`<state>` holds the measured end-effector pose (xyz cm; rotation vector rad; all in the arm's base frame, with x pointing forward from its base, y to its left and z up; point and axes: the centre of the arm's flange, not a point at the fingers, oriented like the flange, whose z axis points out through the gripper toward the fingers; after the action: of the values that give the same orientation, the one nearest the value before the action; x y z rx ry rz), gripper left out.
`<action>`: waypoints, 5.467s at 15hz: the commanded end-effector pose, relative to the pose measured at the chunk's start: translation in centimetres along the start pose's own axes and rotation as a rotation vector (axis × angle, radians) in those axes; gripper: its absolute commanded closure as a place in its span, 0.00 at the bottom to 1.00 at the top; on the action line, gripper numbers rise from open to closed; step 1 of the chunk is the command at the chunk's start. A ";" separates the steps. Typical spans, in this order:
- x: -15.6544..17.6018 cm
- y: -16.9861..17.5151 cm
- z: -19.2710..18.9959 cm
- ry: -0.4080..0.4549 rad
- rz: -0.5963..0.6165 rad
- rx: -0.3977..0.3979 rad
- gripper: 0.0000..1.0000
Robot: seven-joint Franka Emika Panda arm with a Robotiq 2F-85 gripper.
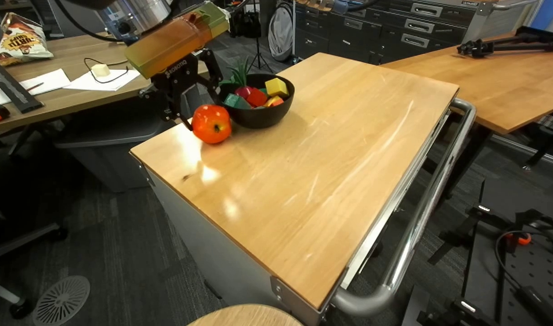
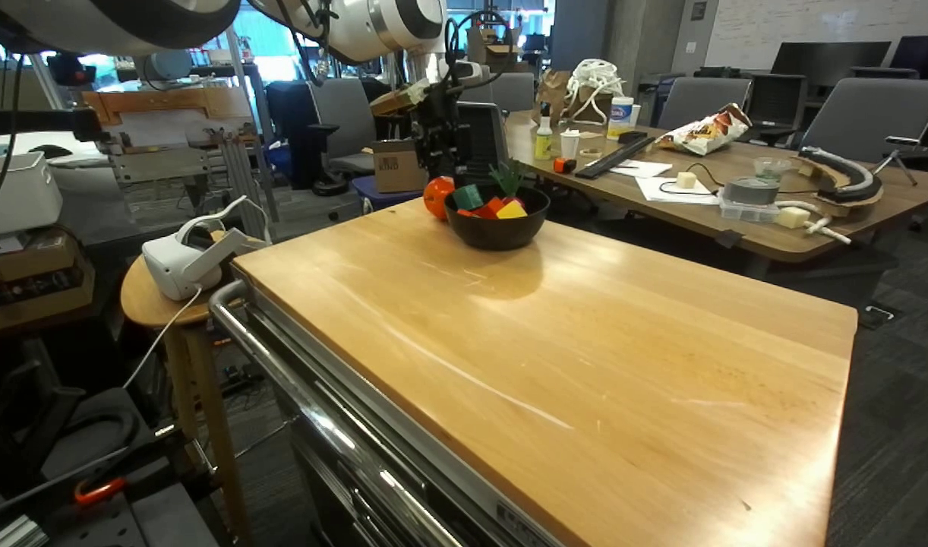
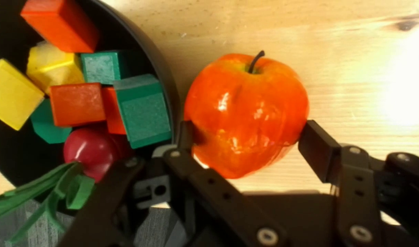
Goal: Move the apple toy to the right and put the toys in the bowl on the counter
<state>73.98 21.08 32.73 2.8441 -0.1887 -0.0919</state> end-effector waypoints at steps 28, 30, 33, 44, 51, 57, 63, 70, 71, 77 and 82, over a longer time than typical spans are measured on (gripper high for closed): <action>-7.4 37.2 -0.1 0.142 1.002 0.239 0.49; -9.3 39.2 3.4 0.150 0.986 0.258 0.49; -10.9 40.5 6.9 0.209 0.904 0.293 0.49; -9.3 45.5 9.8 0.267 0.633 0.323 0.49; -8.5 44.6 11.3 0.224 0.568 0.315 0.49; -7.9 44.3 11.8 0.184 0.554 0.288 0.49; -8.7 44.9 9.4 0.214 0.525 0.280 0.00; -8.6 45.2 5.2 0.358 0.214 0.293 0.00; -8.6 44.9 4.9 0.368 0.160 0.301 0.00; -8.3 43.4 5.1 0.373 0.091 0.331 0.00; -8.3 43.5 5.1 0.374 0.082 0.329 0.00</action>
<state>60.09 -20.54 40.79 3.1009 -0.2584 0.5303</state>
